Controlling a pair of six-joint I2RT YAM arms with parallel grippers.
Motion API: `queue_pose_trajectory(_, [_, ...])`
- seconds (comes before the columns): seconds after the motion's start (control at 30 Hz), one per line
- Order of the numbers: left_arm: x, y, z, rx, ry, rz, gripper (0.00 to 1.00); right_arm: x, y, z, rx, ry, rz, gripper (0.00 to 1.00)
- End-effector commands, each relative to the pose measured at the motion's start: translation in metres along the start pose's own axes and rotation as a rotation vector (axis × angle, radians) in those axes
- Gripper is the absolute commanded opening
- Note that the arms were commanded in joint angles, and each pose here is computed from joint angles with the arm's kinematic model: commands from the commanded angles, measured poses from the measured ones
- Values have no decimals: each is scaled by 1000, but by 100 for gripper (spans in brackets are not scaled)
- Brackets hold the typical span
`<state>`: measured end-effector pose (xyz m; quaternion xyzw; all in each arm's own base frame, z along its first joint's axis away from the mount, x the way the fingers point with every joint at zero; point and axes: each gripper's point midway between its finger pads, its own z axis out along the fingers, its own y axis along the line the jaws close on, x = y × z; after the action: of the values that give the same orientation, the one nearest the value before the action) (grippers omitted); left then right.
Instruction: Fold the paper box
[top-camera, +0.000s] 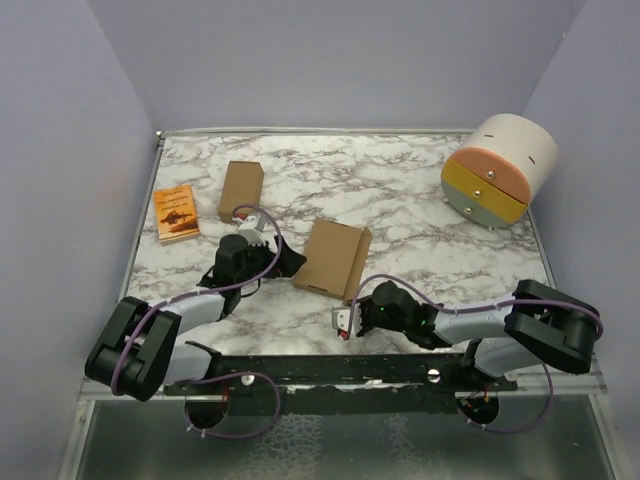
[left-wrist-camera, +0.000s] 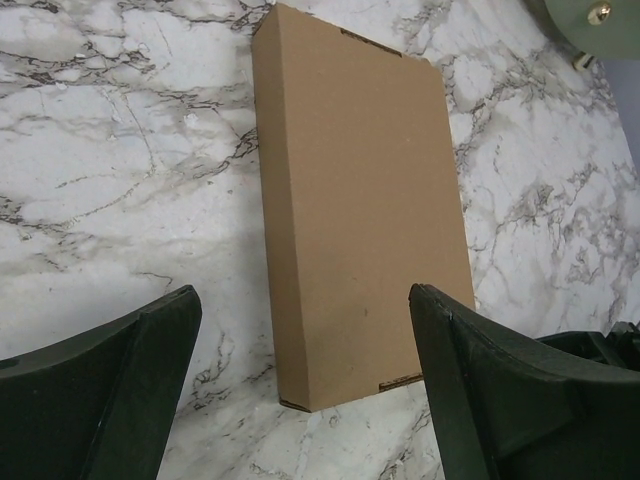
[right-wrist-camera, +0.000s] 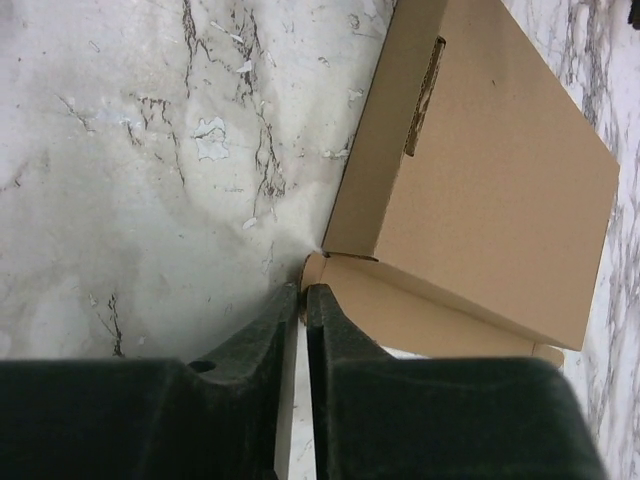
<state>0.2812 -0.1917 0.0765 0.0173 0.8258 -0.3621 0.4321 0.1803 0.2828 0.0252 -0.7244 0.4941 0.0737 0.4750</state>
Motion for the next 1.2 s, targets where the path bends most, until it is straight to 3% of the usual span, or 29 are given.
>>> queue_pose_trajectory(0.0, [1, -7, 5, 55, 6, 18, 88, -1, -3, -1, 17, 2, 19, 6])
queue_pose_trajectory(0.1, [6, -7, 8, 69, 25, 14, 87, -1, -5, -1, 16, 5, 36, 1])
queue_pose_trajectory(0.37, [14, -2, 14, 67, 51, 15, 86, -4, -13, 0, 5, 9, 106, 1])
queue_pose_trajectory(1.17, [41, 20, 30, 24, 164, 25, 68, 2, -3, -5, -145, 65, 401, 1])
